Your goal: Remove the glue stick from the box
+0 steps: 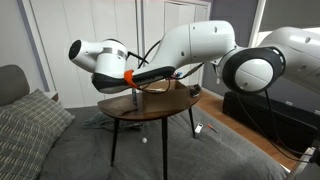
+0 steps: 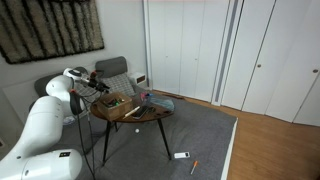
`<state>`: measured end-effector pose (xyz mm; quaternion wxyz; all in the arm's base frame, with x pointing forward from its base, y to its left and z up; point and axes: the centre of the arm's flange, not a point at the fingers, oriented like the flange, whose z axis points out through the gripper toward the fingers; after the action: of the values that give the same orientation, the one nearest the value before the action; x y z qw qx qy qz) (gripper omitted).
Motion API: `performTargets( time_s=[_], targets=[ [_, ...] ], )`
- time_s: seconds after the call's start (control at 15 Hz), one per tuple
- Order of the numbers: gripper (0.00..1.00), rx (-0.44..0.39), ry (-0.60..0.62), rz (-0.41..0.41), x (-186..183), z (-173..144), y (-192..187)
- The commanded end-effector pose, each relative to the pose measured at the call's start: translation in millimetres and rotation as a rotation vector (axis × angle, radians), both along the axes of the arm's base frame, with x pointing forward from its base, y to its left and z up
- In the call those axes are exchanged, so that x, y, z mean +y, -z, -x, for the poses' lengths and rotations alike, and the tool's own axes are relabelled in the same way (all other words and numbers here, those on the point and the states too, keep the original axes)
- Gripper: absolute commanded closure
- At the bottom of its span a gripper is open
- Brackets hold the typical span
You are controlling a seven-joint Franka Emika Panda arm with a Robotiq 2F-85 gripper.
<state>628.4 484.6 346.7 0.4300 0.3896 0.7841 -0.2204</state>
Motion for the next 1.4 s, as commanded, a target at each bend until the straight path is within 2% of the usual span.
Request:
performTargets(
  time_s=[0.0, 0.2, 0.4, 0.53, 0.73, 0.93, 1.2, 1.33],
  targets=[
    [0.11, -0.047, -0.015, -0.017, 12.3, -1.0, -22.9],
    [0.01, -0.064, -0.004, -0.034, 15.7, 6.6, -49.1],
    [0.00, -0.052, 0.036, -0.067, 13.2, 22.9, -90.5],
    [0.00, -0.020, 0.074, -0.134, 0.8, 37.2, -123.4],
    [0.00, 0.032, 0.109, -0.293, -29.5, 54.9, -167.6],
    [0.00, 0.047, 0.112, -0.454, -58.7, 69.2, -198.3],
    [0.00, 0.092, 0.176, -0.648, -93.8, 91.8, -215.0],
    [0.00, 0.099, 0.240, -0.734, -101.0, 91.9, -222.2]
  ],
)
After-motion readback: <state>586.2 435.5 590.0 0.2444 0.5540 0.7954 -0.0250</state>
